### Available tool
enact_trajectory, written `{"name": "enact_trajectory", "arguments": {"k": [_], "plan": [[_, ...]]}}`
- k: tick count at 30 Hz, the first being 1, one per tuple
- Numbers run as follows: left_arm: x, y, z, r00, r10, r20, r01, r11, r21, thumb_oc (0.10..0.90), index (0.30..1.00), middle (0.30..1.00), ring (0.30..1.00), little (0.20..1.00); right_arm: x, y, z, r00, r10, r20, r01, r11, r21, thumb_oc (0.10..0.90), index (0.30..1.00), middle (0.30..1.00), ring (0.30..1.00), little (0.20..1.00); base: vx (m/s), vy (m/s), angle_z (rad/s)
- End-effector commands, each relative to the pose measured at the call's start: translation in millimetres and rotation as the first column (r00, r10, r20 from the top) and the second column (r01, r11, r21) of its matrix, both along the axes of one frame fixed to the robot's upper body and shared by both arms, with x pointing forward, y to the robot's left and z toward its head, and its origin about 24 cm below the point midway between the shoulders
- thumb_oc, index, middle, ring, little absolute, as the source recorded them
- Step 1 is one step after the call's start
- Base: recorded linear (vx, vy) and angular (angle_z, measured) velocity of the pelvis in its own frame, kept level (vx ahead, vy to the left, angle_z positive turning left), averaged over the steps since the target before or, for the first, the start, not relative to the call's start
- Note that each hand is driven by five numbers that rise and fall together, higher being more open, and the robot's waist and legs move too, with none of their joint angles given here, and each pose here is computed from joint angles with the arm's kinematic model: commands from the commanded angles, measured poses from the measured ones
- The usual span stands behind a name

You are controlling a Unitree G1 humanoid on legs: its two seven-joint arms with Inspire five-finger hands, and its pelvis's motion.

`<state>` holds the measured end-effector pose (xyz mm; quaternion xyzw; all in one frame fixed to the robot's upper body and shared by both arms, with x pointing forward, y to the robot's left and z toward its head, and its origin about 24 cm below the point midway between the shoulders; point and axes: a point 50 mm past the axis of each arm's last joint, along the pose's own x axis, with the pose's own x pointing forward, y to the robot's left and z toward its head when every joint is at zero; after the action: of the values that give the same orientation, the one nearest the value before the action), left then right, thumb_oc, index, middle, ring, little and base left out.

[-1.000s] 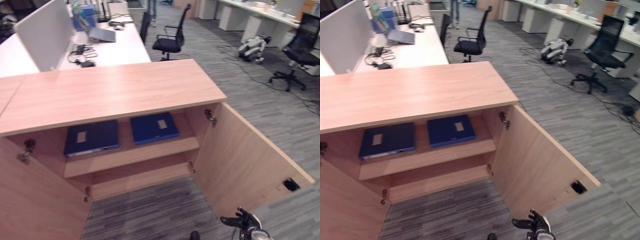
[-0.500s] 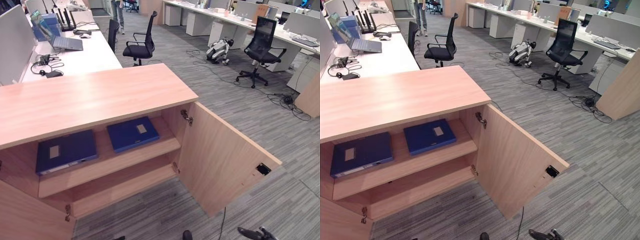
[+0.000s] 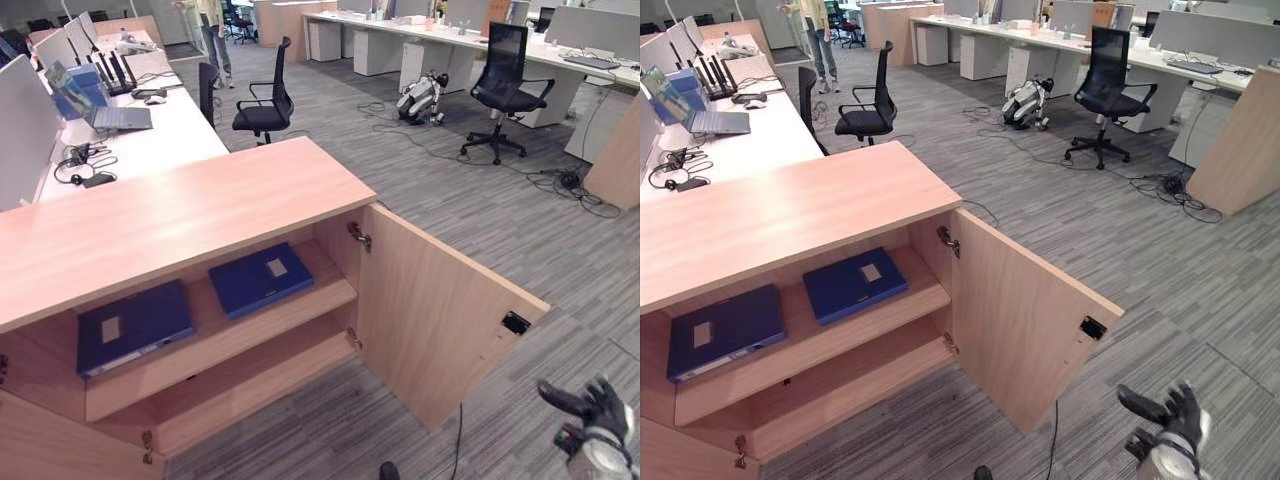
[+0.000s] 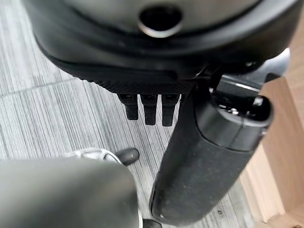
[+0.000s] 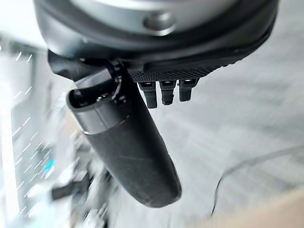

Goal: Put the empty folder in the office cabinet

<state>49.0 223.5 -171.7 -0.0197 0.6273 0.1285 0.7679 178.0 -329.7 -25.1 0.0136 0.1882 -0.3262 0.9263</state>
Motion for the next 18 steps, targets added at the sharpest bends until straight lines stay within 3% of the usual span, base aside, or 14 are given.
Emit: {"name": "enact_trajectory", "arguments": {"k": [1, 5, 9, 10, 11, 16, 17, 18], "plan": [[12.6, -0.3, 1.0, 0.999, -0.042, 0.016, 0.042, 0.999, 0.019, 0.8, 0.9, 0.9, 0.9, 0.9, 59.2, 12.8, 73.2, 0.916, 0.235, 0.326, -0.18, 0.965, -0.191, 0.8, 0.9, 0.9, 0.9, 0.9, 0.01, -0.014, 0.11], [12.5, -0.3, 0.8, 0.999, -0.045, 0.011, 0.045, 0.999, 0.02, 0.8, 0.9, 0.9, 0.9, 0.9, 71.6, 42.7, 88.7, 0.839, 0.404, 0.364, -0.336, 0.911, -0.238, 0.8, 0.9, 0.9, 0.9, 0.9, 0.0, -0.009, 0.03], [11.7, -3.3, 0.0, 0.998, -0.055, 0.005, 0.055, 0.998, 0.007, 0.8, 0.9, 0.9, 0.9, 0.9, 80.7, 96.5, 108.9, 0.642, 0.66, 0.39, -0.585, 0.751, -0.307, 0.8, 0.9, 0.9, 0.9, 0.9, 0.0, 0.0, 0.0], [11.9, -3.1, 0.1, 0.998, -0.055, 0.005, 0.055, 0.998, 0.007, 0.8, 0.9, 0.9, 0.9, 0.9, 80.9, 96.7, 109.0, 0.642, 0.66, 0.39, -0.585, 0.751, -0.307, 0.8, 0.9, 0.9, 0.9, 0.9, 0.0, 0.0, 0.0], [13.6, -4.5, 0.1, 0.998, -0.062, 0.01, 0.062, 0.998, 0.002, 0.8, 0.9, 0.9, 0.9, 0.9, 82.2, 112.7, 116.0, 0.566, 0.731, 0.381, -0.646, 0.68, -0.347, 0.8, 0.9, 0.9, 0.9, 0.9, 0.0, 0.0, 0.0], [16.8, -7.8, 0.0, 0.996, -0.086, 0.019, 0.086, 0.996, -0.006, 0.8, 0.9, 0.9, 0.9, 0.9, 81.5, 166.2, 129.6, 0.321, 0.868, 0.378, -0.784, 0.468, -0.409, 0.8, 0.9, 0.9, 0.9, 0.9, 0.0, 0.003, -0.05], [17.0, -7.7, 0.0, 0.996, -0.086, 0.019, 0.086, 0.996, -0.006, 0.8, 0.9, 0.9, 0.9, 0.9, 81.6, 166.4, 129.8, 0.32, 0.868, 0.379, -0.784, 0.467, -0.409, 0.8, 0.9, 0.9, 0.9, 0.9, -0.01, -0.008, -0.18], [23.2, -9.2, 0.6, 0.993, -0.114, 0.026, 0.114, 0.993, 0.004, 0.8, 0.9, 0.9, 0.9, 0.9, 85.3, 207.3, 130.9, 0.173, 0.919, 0.354, -0.842, 0.324, -0.431, 0.8, 0.9, 0.9, 0.9, 0.9, -0.01, -0.009, -0.23]]}}
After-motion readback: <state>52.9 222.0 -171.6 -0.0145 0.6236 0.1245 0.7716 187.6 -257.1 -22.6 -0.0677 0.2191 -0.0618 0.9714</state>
